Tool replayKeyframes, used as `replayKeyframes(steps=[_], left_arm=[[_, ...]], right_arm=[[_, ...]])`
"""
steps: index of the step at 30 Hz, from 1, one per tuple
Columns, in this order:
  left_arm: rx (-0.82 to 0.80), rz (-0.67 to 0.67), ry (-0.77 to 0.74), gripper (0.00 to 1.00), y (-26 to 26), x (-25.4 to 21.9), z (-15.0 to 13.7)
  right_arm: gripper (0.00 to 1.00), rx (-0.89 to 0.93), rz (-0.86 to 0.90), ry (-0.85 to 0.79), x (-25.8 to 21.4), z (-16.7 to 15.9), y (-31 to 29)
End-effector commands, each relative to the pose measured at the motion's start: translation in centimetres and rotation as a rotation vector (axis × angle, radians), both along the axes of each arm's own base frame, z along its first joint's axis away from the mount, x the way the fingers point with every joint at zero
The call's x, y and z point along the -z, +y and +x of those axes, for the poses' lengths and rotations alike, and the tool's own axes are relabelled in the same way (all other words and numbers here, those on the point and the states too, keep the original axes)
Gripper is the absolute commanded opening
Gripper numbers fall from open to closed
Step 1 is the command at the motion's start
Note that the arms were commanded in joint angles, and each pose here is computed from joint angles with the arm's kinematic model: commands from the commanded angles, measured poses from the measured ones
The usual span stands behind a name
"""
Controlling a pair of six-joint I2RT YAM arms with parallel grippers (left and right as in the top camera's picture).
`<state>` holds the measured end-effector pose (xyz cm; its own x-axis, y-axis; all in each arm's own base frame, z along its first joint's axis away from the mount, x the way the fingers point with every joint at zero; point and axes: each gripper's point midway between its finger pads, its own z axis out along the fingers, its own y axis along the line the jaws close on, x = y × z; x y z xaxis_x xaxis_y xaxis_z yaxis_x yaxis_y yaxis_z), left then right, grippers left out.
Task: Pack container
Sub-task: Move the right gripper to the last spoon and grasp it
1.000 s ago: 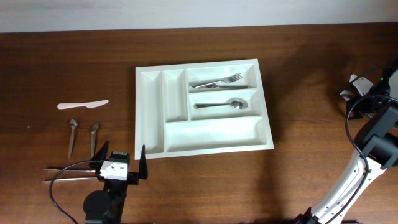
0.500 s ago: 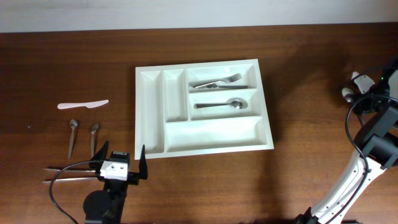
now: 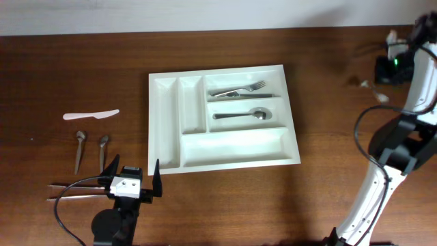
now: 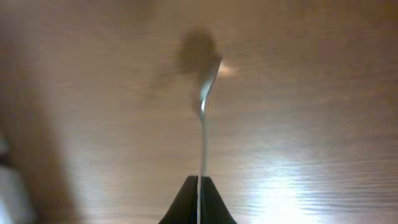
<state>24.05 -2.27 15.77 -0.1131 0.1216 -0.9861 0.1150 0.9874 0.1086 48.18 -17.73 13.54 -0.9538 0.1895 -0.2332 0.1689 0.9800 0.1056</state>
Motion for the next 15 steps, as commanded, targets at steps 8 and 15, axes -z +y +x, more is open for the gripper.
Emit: replayKeyframes(steps=[8, 15], left_arm=[[0.007, 0.015, 0.001, 0.99, 0.0, 0.3, 0.0], [0.007, 0.015, 0.001, 0.99, 0.0, 0.3, 0.0]], right_arm=[[0.54, 0.269, 0.096, -0.275, -13.1, 1.5, 9.1], [0.77, 0.365, 0.080, -0.128, -7.5, 2.0, 7.0]])
